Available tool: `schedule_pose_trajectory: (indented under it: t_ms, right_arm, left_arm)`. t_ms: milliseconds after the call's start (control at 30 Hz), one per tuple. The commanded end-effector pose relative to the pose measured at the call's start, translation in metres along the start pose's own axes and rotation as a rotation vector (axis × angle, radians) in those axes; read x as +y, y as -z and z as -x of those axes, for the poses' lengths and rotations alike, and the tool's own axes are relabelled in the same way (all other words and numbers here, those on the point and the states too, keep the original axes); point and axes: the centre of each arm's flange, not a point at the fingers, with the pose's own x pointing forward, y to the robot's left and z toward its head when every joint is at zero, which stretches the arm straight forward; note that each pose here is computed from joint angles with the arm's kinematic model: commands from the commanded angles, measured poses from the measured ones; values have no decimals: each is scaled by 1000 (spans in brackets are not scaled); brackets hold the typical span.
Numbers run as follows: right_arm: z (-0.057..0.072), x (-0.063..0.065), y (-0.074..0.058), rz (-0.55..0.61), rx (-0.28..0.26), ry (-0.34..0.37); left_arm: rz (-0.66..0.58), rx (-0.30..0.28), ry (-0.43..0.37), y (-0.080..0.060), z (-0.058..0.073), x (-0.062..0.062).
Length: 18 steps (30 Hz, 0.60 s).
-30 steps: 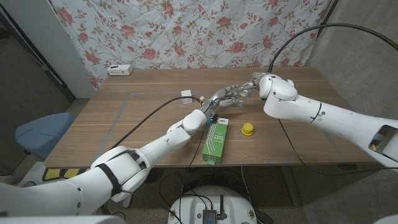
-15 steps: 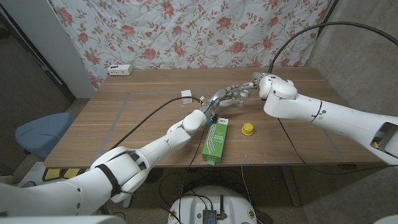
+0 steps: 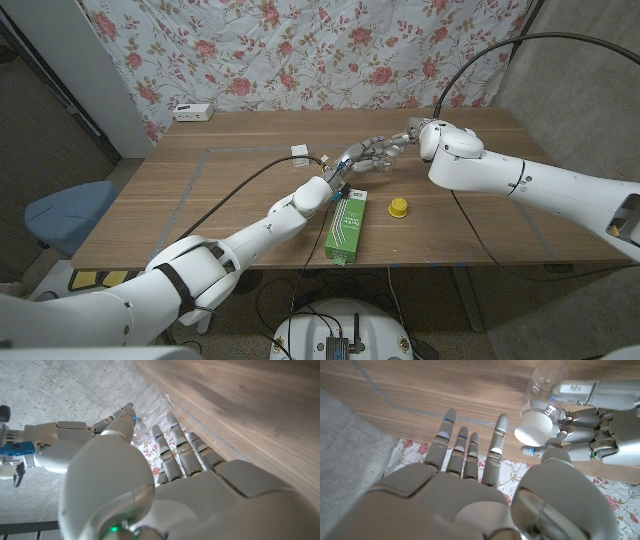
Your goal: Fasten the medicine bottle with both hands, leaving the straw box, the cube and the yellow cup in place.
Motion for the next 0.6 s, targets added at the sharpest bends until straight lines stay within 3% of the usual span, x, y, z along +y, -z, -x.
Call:
schedule_pose_trajectory:
  t_ms: [33, 600]
  right_arm:
    - [5, -2, 0, -5, -45, -18]
    - [12, -10, -2, -23, -114, -61]
  left_arm:
    - [5, -2, -2, 1, 1, 2]
    - [5, -4, -4, 1, 2, 4]
